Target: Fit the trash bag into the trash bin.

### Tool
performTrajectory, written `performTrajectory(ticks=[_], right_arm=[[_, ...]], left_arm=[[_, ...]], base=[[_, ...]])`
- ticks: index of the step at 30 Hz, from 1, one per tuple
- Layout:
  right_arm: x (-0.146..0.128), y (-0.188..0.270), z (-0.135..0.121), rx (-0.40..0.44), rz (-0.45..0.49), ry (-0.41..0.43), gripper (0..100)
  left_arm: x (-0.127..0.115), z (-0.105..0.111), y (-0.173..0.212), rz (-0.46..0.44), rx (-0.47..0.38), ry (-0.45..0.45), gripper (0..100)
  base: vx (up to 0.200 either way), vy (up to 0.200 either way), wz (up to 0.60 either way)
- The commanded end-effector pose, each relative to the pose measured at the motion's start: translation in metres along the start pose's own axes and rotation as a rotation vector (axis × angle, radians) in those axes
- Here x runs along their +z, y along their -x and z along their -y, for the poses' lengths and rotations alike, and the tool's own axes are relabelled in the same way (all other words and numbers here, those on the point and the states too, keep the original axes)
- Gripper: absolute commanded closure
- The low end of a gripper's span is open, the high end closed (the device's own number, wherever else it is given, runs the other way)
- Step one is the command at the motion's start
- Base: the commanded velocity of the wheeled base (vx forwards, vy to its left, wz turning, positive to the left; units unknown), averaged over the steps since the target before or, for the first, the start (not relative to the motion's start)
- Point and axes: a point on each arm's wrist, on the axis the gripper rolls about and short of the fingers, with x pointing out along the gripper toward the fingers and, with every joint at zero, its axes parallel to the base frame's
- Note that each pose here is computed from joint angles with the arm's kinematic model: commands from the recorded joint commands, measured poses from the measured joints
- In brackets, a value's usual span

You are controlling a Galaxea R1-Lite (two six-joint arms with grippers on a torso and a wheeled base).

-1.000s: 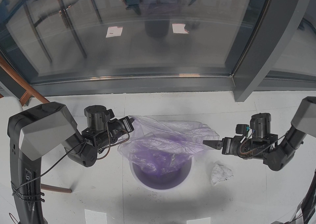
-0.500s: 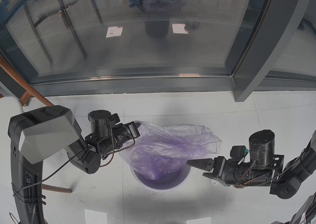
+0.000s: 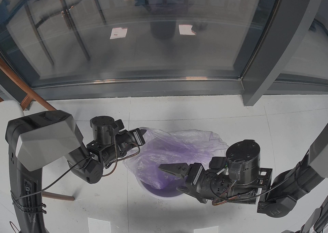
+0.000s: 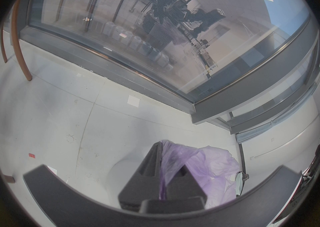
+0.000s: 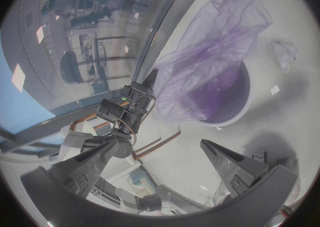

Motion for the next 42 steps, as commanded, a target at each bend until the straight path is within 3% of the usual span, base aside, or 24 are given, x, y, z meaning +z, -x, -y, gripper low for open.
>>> performTrajectory(ticks=[1, 8, 20, 25, 26, 36, 42], right_arm=[[-0.007, -0.017, 0.003, -0.016, 0.0, -0.003, 0], [-0.016, -0.029, -0.002, -0.01, 0.036, 0.009, 0], [0.006, -0.062, 0.003, -0.024, 0.107, -0.008, 0], [0.018, -0.06, 0.012, -0.132, 0.133, -0.026, 0], [0.03, -0.063, 0.012, -0.165, 0.173, -0.045, 0], [0.056, -0.091, 0.02, -0.18, 0.26, -0.065, 0], [0.058, -0.103, 0.026, -0.247, 0.249, -0.068, 0]], left_arm=[[-0.001, 0.001, 0.001, 0.001, -0.003, 0.0, 100], [0.0, 0.002, 0.002, 0.008, -0.008, -0.001, 100], [0.0, 0.002, 0.002, 0.011, -0.01, 0.0, 100], [0.001, 0.001, 0.002, 0.015, -0.007, 0.002, 100], [0.001, 0.001, 0.002, 0.015, -0.007, 0.002, 100], [0.003, 0.004, 0.0, 0.033, -0.026, -0.003, 100], [0.003, 0.004, 0.0, 0.035, -0.025, -0.003, 100]], base=[[0.0, 0.0, 0.0], [0.0, 0.0, 0.0], [0.0, 0.0, 0.0], [0.0, 0.0, 0.0], [0.0, 0.0, 0.0], [0.0, 0.0, 0.0], [0.0, 0.0, 0.0]])
